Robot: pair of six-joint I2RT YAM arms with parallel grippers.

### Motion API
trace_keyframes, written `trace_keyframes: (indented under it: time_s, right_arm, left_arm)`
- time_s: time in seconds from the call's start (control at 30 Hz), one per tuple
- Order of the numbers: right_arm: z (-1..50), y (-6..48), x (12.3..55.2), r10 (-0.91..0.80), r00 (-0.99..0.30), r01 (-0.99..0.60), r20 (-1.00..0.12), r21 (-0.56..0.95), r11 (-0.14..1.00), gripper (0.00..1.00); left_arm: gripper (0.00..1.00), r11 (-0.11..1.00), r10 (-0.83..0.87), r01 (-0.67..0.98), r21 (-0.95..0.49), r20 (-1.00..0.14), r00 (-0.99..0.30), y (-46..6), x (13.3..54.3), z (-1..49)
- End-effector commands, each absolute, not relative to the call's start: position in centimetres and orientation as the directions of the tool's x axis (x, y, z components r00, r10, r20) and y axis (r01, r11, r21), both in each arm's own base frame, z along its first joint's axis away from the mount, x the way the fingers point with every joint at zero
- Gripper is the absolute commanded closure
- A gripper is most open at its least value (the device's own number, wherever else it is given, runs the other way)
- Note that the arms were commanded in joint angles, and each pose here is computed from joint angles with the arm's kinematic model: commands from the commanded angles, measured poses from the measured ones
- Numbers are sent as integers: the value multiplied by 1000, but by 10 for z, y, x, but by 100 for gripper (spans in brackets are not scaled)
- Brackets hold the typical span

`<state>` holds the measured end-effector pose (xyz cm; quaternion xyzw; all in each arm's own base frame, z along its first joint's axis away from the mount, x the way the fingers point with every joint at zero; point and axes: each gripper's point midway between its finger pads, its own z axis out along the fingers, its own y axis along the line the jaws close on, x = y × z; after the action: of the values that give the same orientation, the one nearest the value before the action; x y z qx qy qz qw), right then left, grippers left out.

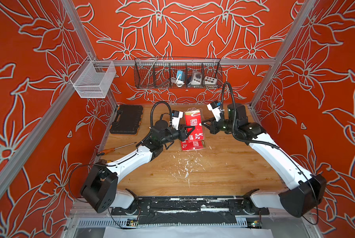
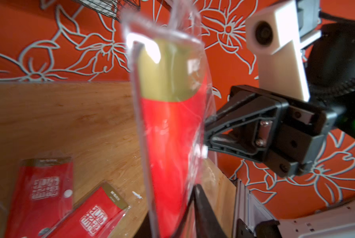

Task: Open the ruler set and take out the ruler
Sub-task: Open the ruler set bag.

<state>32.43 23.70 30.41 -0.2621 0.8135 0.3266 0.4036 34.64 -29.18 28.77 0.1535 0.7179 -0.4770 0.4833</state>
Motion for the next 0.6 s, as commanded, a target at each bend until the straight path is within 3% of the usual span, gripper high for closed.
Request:
trace_keyframes:
  time_s: [0.0, 0.13, 0.33, 0.4, 0.57]
  right_arm:
    - [303, 229, 313, -136, -591, -669, -795, 387, 635, 100]
    - [295, 223, 314, -129, -627, -636, -768, 408, 655, 100]
    - [287, 230, 316, -106, -672, -615, -733, 473, 631, 100]
    - [282, 233, 317, -91, -682, -610, -725, 496, 618, 100]
    - [267, 237, 324, -60, -706, -584, -706, 532, 613, 100]
  left_arm:
    - [61, 547, -269, 655, -521, -851, -452, -282, 365, 292]
    - [44, 578, -269, 627, -522, -848, -458, -276, 370, 284]
    - [42, 598, -266, 618, -511, -853, -448, -269, 368, 286]
    - [43, 592, -269, 625, -509, -856, -442, -268, 364, 292]
    - [61, 568, -267, 653, -501, -863, -429, -273, 357, 307]
